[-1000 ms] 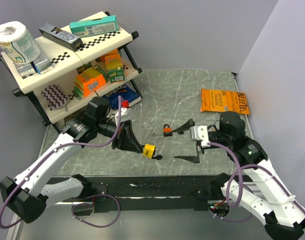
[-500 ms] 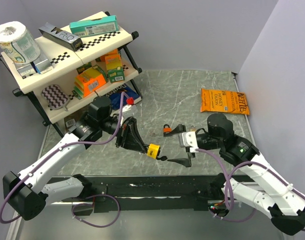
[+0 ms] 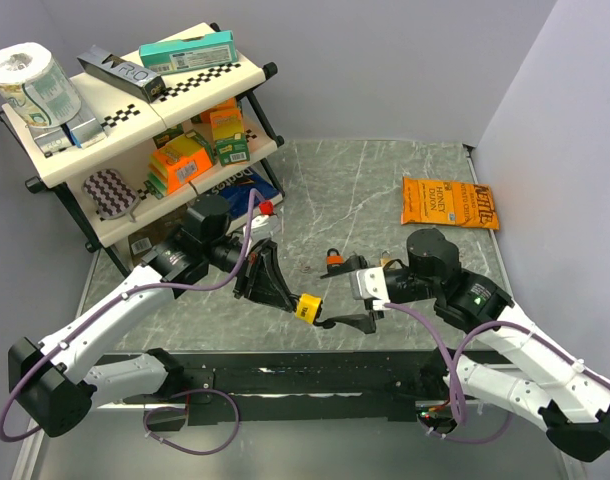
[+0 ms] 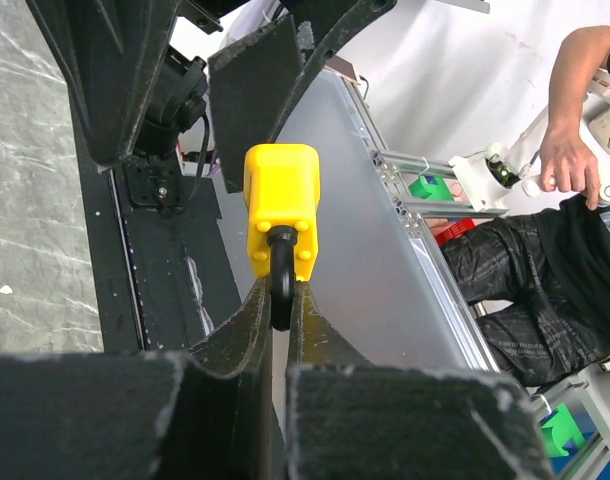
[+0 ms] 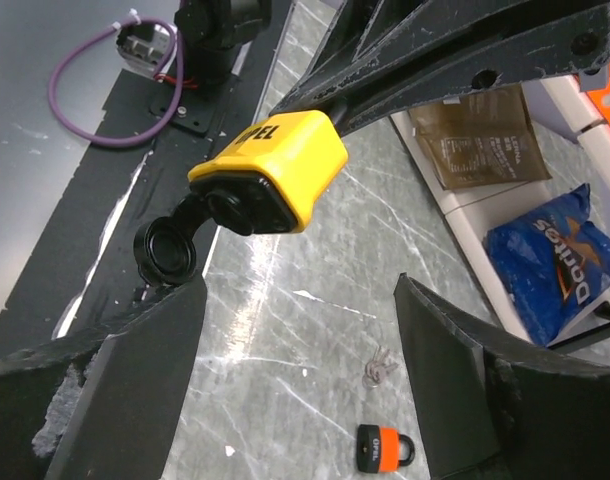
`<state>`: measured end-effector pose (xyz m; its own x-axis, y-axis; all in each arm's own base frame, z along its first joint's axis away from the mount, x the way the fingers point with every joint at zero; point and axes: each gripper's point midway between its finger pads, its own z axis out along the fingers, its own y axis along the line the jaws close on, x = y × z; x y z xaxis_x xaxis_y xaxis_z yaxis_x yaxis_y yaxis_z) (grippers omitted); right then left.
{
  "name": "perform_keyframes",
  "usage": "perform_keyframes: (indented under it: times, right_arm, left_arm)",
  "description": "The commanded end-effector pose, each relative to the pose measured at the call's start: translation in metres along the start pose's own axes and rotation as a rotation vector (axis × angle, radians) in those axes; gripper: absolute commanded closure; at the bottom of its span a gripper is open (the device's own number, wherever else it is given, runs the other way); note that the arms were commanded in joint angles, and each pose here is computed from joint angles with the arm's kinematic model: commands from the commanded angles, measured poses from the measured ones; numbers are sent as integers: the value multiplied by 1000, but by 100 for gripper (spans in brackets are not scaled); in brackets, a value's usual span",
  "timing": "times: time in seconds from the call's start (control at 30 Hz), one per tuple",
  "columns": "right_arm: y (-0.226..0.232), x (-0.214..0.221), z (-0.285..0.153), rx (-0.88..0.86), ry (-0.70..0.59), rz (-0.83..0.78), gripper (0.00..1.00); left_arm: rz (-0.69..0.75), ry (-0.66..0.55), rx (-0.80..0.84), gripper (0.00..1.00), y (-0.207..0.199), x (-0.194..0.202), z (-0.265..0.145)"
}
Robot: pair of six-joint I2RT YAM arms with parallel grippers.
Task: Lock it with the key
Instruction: Adjust the lock.
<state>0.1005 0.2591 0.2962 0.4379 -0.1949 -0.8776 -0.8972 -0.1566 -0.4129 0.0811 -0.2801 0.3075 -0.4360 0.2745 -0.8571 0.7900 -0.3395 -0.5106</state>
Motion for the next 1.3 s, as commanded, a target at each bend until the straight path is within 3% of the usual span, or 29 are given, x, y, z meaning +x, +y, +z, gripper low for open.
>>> perform_keyframes:
  times: [0.0,0.2,0.67,1.27]
  right_arm:
    - [-4,-23,-3,-3,-43,-57,13]
    - [13,-7,-8,-56,12,-59,9]
    - [5,-34,-6,-49,-57,-24,7]
    - [3,-42,1,-69,-90,-23,27]
  left_arm:
    - [92,0,51,99,-12,-8,0]
    - [84,-1,50,99,-13,-10,0]
    - [51,-17,37,99,-9,-7,4]
    - [41,-8,53,99,-10,-2,10]
